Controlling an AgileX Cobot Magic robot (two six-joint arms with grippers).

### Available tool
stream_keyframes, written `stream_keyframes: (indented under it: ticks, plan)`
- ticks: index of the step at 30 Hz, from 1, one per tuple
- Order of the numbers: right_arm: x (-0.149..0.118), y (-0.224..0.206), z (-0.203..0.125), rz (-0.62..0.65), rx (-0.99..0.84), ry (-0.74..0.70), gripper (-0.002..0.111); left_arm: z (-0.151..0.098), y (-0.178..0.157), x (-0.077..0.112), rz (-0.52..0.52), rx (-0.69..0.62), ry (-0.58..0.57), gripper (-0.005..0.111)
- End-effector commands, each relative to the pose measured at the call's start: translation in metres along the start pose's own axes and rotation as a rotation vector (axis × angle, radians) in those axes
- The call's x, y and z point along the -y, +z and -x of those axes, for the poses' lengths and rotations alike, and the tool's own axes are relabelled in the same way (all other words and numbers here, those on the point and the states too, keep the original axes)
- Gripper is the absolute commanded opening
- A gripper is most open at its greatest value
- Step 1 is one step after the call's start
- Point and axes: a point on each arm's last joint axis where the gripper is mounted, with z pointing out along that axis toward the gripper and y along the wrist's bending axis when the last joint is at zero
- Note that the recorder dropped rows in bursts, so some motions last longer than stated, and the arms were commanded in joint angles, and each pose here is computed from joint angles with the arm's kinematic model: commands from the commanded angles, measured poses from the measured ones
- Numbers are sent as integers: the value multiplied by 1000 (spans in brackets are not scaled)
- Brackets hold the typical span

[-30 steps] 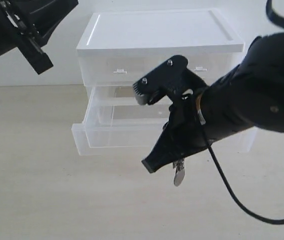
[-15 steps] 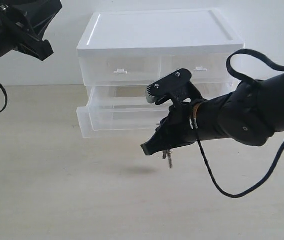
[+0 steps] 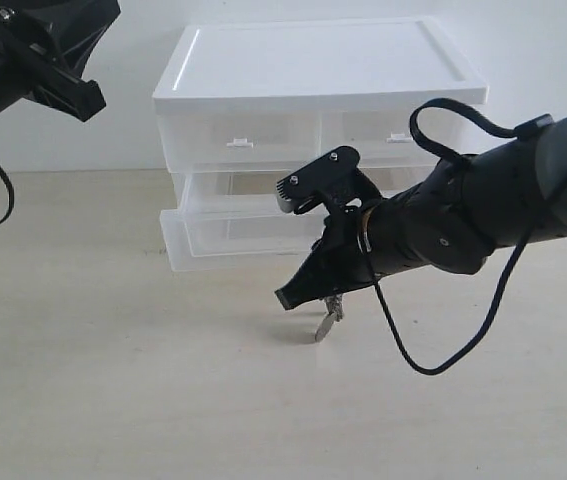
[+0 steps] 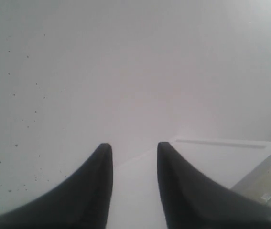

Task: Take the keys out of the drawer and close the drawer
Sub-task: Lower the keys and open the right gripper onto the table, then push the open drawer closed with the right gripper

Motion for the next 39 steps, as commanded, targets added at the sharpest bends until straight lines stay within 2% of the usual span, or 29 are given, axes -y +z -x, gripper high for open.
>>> stream_keyframes:
  ticks: [1,4,6,10,16,19,22,26,32,39]
  plan:
    - [2,-5,9,1,58,-28,14,-1,-1,-2,17,-4,-3,30]
    - [0,-6,20,26,176,-49,39,-1,-1,-2,17,-4,-3,30]
    - [-1,-8,27,35,234,-47,45,-1,-1,-1,14,-7,-3,30]
    - [1,-11,28,19,185,-6,35,-1,-1,-1,10,-8,-3,30]
    - [-5,-20,15,-14,-8,-76,0,-1,-1,-1,10,-8,-3,30]
    - [-5,-19,9,-6,-4,-75,0,-1,-1,-1,10,-8,-3,30]
    - [0,-18,10,10,108,-45,0,-1,-1,-1,10,-8,-3,30]
    - [22,-16,14,-13,194,24,0,-1,-1,-1,10,-8,-3,30]
    - [57,-7,11,-76,196,120,0,-1,-1,-1,11,-11,-3,30]
    - [58,7,22,-61,280,120,0,-1,-1,-1,11,-11,-3,30]
